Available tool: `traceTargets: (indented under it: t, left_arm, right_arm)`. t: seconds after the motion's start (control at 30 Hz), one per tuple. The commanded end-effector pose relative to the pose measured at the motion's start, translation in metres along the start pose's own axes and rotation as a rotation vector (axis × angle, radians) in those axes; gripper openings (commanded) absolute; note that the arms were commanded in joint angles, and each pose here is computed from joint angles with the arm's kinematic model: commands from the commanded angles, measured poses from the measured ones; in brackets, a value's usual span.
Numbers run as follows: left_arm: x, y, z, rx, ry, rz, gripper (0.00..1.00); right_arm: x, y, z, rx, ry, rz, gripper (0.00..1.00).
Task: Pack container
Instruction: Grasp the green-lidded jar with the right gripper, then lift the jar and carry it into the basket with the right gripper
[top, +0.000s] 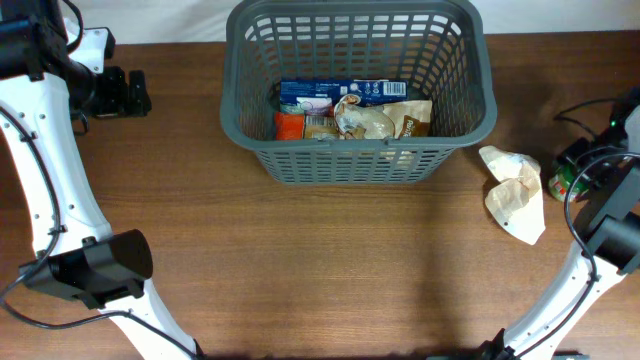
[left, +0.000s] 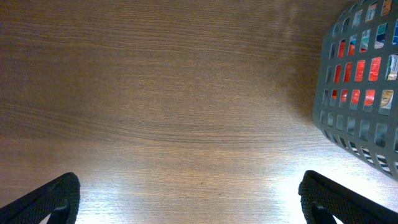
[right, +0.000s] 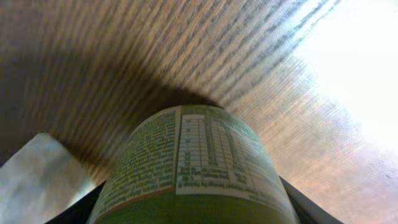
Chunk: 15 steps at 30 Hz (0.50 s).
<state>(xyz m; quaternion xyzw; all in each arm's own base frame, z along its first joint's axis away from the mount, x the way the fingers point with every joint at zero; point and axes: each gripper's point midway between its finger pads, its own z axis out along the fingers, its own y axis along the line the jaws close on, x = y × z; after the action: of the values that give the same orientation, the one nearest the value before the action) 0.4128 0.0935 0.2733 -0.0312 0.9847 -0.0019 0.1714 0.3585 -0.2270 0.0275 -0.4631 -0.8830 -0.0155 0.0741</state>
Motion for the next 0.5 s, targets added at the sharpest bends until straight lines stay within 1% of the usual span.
traceTargets:
  t: [0.0, 0.07, 0.17, 0.2, 0.23, 0.37, 0.4, 0.47]
  left_arm:
    - [0.001, 0.000, -0.004, 0.002, -0.006, -0.011, 0.99]
    - [0.001, 0.000, -0.004, 0.002, -0.007, -0.011, 0.99]
    - [0.001, 0.000, -0.004, 0.002, -0.006, -0.011, 0.99]
    - [0.001, 0.000, -0.004, 0.002, -0.007, -0.011, 0.99]
    - [0.001, 0.000, -0.004, 0.002, -0.006, -0.011, 0.99]
    - [0.001, 0.000, -0.004, 0.002, -0.006, -0.011, 0.99]
    - [0.001, 0.000, -0.004, 0.002, -0.006, -0.011, 0.99]
    - [0.001, 0.000, -0.004, 0.002, -0.006, -0.011, 0.99]
  right_arm:
    - [0.002, 0.022, -0.110, -0.143, -0.221, -0.032, 0.04]
    - [0.021, 0.034, -0.170, -0.208, -0.334, -0.073, 0.04]
    - [0.054, 0.050, -0.236, -0.279, -0.481, -0.164, 0.04]
    - [0.080, 0.060, -0.273, -0.325, -0.570, -0.233, 0.04]
    - [0.100, 0.067, -0.296, -0.355, -0.628, -0.288, 0.04]
    - [0.179, 0.100, -0.354, -0.472, -0.789, -0.525, 0.04]
    - [0.210, 0.113, -0.364, -0.509, -0.818, -0.602, 0.04]
    - [0.240, 0.128, -0.368, -0.538, -0.821, -0.687, 0.04]
